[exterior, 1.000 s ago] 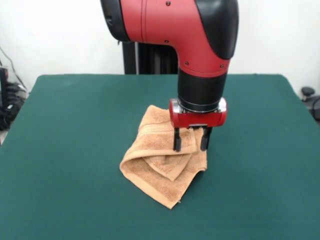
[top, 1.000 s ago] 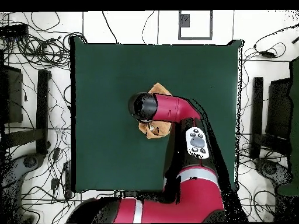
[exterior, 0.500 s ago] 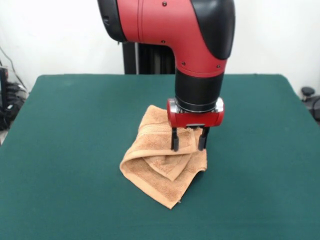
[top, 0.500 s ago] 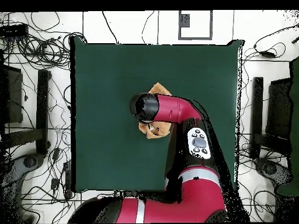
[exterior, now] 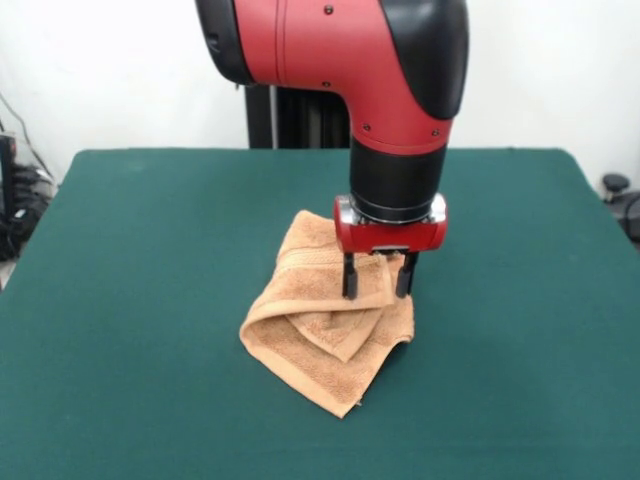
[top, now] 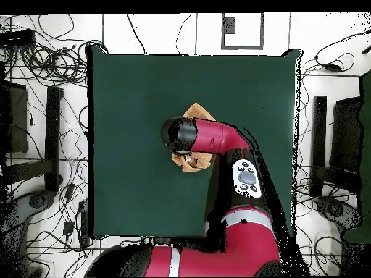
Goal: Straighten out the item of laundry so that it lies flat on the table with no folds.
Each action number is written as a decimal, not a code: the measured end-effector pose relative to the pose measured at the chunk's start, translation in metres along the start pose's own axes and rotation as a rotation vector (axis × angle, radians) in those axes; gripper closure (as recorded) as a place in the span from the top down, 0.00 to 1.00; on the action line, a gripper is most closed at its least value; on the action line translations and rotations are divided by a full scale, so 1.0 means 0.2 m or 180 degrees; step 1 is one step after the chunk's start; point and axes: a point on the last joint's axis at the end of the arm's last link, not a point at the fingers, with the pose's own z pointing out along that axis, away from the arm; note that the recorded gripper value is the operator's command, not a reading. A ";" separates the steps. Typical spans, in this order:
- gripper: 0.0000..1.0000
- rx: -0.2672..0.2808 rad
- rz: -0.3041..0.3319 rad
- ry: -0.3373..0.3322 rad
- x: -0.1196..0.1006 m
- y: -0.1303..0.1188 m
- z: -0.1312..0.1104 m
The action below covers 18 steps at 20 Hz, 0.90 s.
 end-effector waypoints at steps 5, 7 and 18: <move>1.00 -0.0014 -0.0001 0.0064 0.05 0.01 0.01; 0.00 -0.0019 -0.0001 0.0089 0.07 0.02 0.02; 0.00 -0.0029 0.0003 0.0121 0.15 0.03 0.02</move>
